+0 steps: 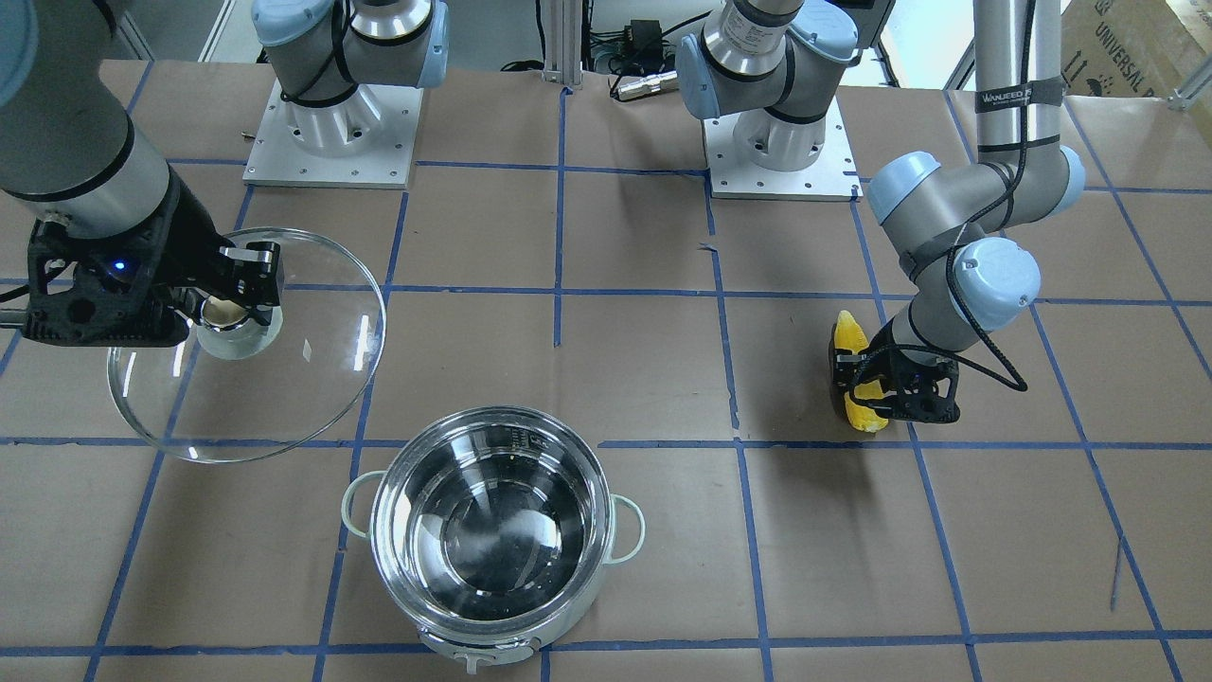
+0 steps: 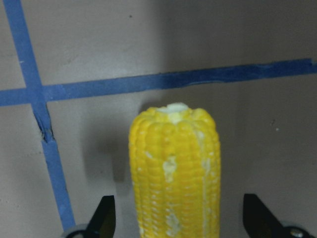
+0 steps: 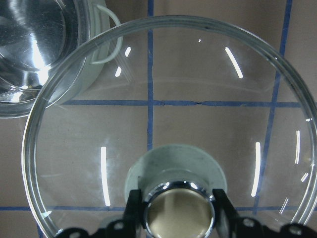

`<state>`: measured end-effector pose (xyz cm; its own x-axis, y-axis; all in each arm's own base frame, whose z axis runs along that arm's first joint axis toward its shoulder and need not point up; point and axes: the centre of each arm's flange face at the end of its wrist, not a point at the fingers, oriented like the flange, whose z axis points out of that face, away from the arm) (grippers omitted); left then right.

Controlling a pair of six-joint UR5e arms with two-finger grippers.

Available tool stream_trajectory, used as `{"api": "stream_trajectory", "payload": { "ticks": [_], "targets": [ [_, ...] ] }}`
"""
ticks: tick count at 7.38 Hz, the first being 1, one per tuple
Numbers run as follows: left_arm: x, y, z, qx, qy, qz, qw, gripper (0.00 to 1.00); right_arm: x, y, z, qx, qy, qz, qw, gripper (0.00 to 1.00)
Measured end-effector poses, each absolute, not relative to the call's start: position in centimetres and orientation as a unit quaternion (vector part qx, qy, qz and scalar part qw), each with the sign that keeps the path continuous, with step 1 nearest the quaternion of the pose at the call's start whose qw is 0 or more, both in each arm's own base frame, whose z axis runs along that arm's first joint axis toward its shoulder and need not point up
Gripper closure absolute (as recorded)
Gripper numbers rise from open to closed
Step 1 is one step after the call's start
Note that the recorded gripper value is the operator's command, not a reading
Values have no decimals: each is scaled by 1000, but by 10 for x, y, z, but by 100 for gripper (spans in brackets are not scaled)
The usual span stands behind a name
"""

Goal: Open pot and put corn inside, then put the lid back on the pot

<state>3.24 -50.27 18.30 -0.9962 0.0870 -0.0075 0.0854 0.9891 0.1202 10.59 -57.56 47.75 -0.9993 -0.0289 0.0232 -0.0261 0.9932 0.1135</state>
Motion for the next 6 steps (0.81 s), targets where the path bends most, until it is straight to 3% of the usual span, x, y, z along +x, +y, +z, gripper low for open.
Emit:
{"api": "stream_trajectory", "payload": {
  "ticks": [2, 6],
  "targets": [
    [20, -521, 204, 32, 998, 50, 11, 87, 106, -576, 480, 14, -998, -54, 12, 71],
    [-80, -615, 325, 27, 999, 7, -36, 87, 106, -576, 483, 14, -999, -49, 11, 71]
  ]
}}
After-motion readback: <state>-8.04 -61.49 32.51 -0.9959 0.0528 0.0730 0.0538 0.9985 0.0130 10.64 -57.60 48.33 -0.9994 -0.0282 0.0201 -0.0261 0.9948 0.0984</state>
